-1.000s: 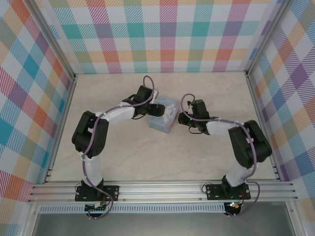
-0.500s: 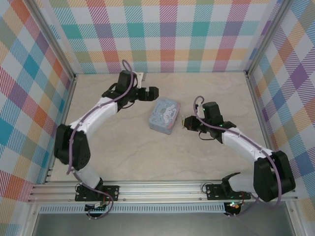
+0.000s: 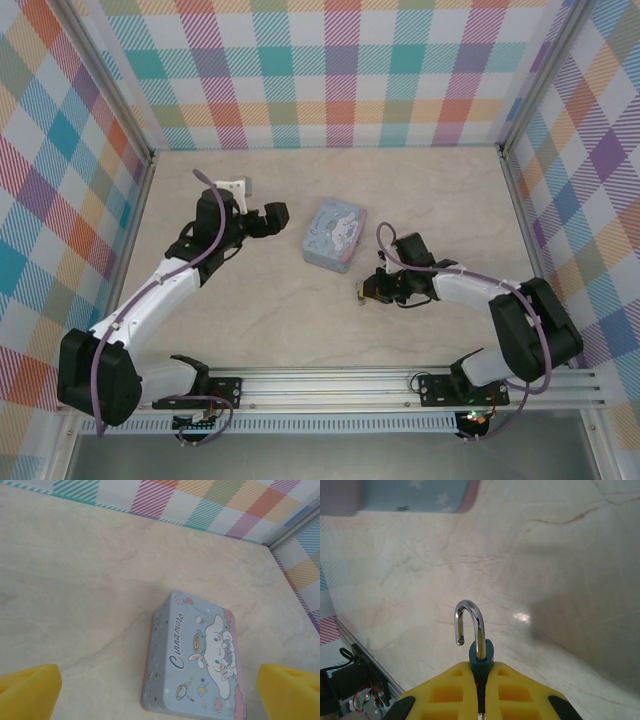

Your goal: Unlock a padlock with a key

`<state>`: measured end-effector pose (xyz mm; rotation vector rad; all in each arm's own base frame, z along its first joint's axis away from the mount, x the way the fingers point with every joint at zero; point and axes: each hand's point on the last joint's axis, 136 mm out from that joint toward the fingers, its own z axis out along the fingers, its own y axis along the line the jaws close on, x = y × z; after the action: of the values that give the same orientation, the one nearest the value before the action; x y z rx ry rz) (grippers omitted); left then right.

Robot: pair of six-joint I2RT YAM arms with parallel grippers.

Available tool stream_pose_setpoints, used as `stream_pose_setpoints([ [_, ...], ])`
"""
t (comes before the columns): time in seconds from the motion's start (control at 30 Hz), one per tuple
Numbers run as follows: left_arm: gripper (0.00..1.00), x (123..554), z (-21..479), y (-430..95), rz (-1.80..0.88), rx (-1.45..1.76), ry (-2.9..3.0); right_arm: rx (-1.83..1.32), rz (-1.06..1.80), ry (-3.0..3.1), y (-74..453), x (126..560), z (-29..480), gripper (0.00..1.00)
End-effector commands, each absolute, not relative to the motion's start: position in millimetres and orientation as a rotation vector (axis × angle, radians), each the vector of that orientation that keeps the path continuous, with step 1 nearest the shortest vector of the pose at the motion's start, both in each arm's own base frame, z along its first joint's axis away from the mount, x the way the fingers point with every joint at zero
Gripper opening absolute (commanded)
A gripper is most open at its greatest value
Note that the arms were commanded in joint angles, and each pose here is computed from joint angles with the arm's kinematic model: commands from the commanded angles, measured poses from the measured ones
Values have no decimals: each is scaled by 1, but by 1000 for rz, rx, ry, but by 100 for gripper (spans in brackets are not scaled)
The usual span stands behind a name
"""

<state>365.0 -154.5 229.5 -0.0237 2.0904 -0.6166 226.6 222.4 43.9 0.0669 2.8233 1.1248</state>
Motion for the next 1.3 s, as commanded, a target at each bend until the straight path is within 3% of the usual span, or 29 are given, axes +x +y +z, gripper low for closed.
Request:
stream_pose_setpoints([
  [0.0,100,371,249,-143,-606,-80,2005,87,1167,2838,228,227,39,7],
  [0.2,100,373,251,-138,-588,-96,2001,143,1101,2888,220,222,21,10],
  [0.5,100,374,252,-124,-522,-102,2008,93,960,2823,199,229,45,37],
  [0.9,100,360,255,-63,-377,-279,1977,-3,592,2462,116,284,150,63],
  [1.0,100,354,246,-45,-343,-355,1963,12,488,2333,92,301,170,77],
  [1.1,100,346,234,-30,-310,-414,1953,63,387,2248,70,313,175,99],
  [1.27,100,333,205,-11,-248,-471,1943,97,217,2127,36,325,156,100],
])
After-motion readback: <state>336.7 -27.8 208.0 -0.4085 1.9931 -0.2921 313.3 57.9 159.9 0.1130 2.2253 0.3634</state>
